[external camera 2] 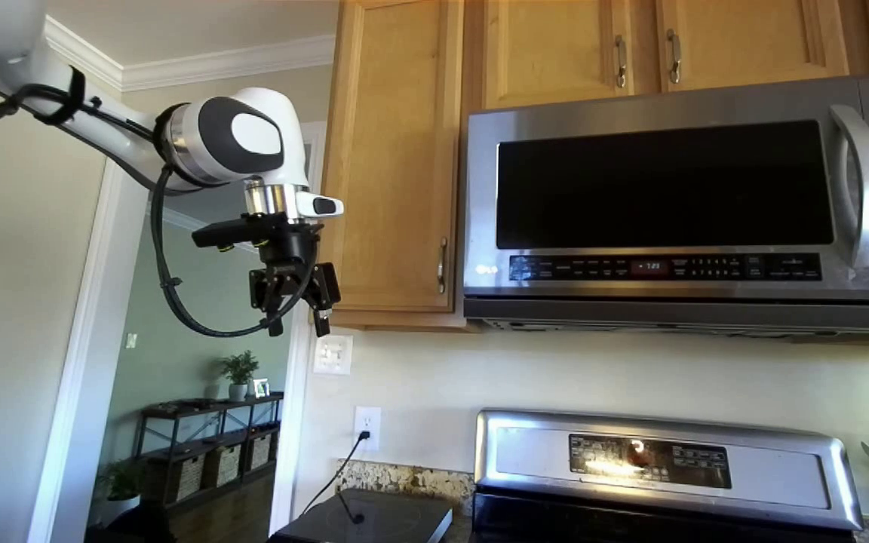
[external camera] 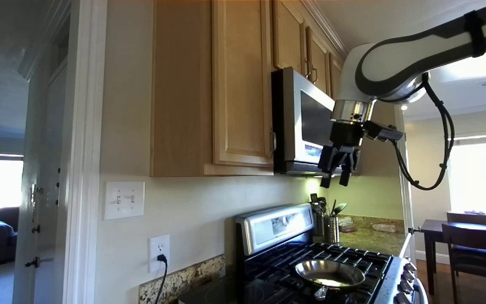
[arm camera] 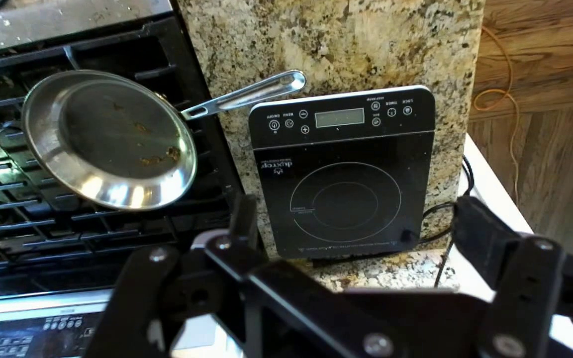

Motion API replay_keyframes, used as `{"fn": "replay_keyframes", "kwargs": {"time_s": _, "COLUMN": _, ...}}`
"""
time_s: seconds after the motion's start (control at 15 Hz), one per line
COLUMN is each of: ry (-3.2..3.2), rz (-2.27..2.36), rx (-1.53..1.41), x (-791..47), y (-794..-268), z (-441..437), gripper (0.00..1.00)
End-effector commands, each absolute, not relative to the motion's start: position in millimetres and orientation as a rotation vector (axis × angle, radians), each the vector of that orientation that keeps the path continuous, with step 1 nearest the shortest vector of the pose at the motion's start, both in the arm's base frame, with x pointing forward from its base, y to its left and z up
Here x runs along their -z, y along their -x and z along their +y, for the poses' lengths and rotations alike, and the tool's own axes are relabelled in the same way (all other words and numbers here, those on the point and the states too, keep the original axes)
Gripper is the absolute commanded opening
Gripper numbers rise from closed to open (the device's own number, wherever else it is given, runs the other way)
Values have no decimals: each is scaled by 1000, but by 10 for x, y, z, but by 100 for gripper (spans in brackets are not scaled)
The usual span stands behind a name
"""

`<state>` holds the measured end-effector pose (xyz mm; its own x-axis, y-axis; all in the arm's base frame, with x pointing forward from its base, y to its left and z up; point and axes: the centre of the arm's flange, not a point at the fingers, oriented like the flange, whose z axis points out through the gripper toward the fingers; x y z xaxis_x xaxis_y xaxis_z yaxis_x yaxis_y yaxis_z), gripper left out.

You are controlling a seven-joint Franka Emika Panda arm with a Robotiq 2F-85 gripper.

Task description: Open the overhead cabinet door on the far left

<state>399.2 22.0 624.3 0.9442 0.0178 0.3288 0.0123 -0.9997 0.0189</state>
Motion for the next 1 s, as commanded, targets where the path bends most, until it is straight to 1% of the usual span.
{"fn": "replay_keyframes", "kwargs": {"time_s": 0.0, "ry": -3081, "rz": 23, "rx": -525, "x": -6247, "y": -3993, "z": 220, "gripper": 100}}
{"fn": "replay_keyframes", "kwargs": {"time_s": 0.33, "ry": -3069, "rz": -3, "rx": -560, "x": -6259, "y": -4033, "z": 192, "gripper": 100}}
{"fn": "replay_keyframes", "kwargs": {"time_s": 0.93, "ry": -2935, "rz": 44, "rx": -1001, "x": -6779, "y": -4654, "z": -302, "gripper": 100}}
